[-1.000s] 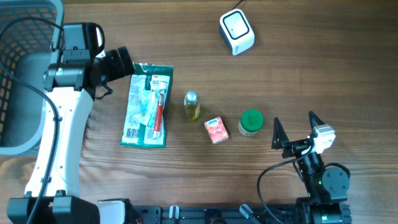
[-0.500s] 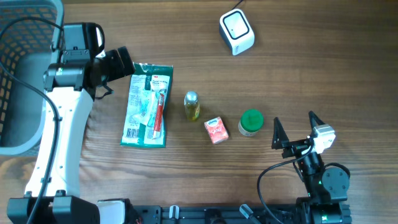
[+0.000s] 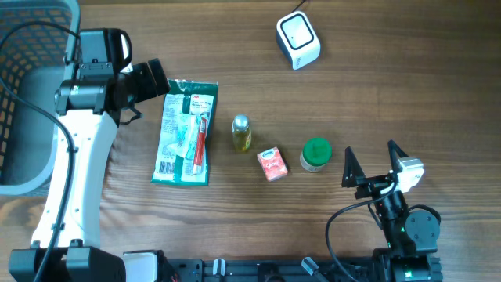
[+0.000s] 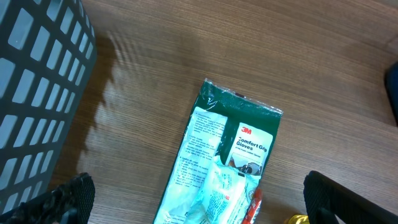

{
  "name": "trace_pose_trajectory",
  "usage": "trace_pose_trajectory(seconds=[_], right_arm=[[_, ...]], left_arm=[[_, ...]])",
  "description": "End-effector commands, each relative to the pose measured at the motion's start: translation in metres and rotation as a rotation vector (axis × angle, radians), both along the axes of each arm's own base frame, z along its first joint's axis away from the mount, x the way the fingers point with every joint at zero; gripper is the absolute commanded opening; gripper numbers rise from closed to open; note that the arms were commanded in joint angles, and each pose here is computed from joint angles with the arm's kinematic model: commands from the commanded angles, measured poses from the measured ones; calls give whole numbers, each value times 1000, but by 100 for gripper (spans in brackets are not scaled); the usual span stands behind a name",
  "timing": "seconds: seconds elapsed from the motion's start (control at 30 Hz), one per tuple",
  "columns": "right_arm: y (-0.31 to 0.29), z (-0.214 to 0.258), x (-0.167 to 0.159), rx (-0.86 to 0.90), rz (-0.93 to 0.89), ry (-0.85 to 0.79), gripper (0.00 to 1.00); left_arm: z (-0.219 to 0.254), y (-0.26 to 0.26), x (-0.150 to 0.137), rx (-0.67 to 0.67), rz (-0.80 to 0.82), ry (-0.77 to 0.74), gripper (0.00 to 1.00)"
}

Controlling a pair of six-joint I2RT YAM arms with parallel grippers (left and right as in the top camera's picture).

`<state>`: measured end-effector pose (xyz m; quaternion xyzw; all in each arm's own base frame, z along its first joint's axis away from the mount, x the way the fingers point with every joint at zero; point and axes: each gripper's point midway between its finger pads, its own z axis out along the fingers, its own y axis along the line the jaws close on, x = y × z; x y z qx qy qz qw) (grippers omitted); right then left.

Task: Scan the item barcode

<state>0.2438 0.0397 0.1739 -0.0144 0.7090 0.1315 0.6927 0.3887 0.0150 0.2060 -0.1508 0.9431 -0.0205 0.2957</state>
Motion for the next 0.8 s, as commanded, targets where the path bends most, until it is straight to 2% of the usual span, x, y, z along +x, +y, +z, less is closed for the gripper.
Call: trace_pose_trajectory(seconds=[0.0,0.07,0.23,0.53,0.67,0.77], right_arm=[[-1,-1,1,193,-6,44,100],[6,0,-1,245,33,57,100],[28,6,-9,245,171,60,100],[25,73,-21,241,158,57,100],[26,109,-20,220,153,118,100],[26,128,-18,222,138,244,100]], left_arm=[[9,0,2,-14,5,-25,100],[9,0,2,-14,5,-25,100],[9,0,2,-14,5,-25,100],[9,0,2,-14,5,-25,100],[9,0,2,-14,5,-25,100],[9,0,2,-14,5,-25,100]])
